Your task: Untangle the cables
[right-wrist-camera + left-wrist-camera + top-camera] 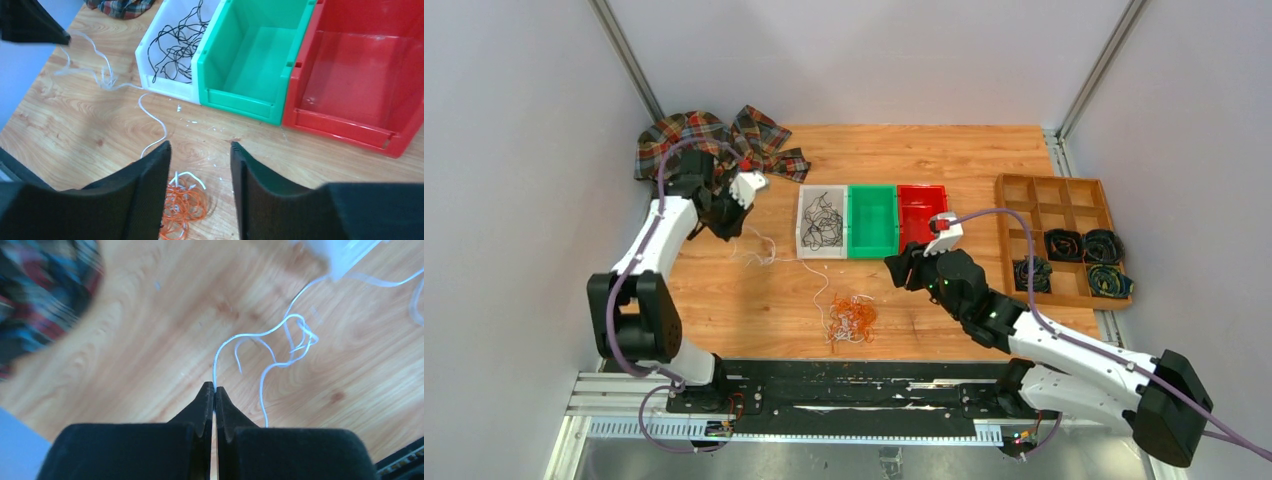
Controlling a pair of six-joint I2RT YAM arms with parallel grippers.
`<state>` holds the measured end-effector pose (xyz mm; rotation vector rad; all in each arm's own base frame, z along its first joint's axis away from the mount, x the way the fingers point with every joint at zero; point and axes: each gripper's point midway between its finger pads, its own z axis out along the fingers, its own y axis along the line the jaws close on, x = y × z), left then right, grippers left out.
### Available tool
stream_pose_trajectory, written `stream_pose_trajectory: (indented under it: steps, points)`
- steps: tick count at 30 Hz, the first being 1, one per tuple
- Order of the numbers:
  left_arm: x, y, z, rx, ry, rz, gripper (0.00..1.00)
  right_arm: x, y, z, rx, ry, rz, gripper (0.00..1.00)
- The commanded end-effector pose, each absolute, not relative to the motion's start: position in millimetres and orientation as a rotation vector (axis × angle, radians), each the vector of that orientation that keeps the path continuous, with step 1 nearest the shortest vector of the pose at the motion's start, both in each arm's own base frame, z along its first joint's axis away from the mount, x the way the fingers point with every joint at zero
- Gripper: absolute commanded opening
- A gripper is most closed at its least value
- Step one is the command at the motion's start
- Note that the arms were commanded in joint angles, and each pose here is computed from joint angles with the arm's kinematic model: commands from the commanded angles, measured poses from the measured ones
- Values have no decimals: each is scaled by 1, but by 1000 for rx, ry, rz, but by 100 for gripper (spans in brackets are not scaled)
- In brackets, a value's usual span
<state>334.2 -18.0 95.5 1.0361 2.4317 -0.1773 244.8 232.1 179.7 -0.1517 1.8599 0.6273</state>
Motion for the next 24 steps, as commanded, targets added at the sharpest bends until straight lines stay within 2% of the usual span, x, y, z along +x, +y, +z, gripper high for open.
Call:
stream_pose_trajectory:
  steps: [1,5,8,15,24]
  points:
    - [323,-63,193,1024,2221,-342,1,252,257,211,-187,1805,718,52]
    - [303,-95,254,1108,2073,-348,1,252,286,234,-286,1746,763,68]
    - [288,-116,296,1118,1954,-362,0,250,311,262,-376,1685,790,74]
    - [249,-156,368,1101,1761,-495,0,242,353,318,-479,1572,898,78]
    - [221,-180,386,1150,1687,-572,0,215,370,362,-506,1457,988,79]
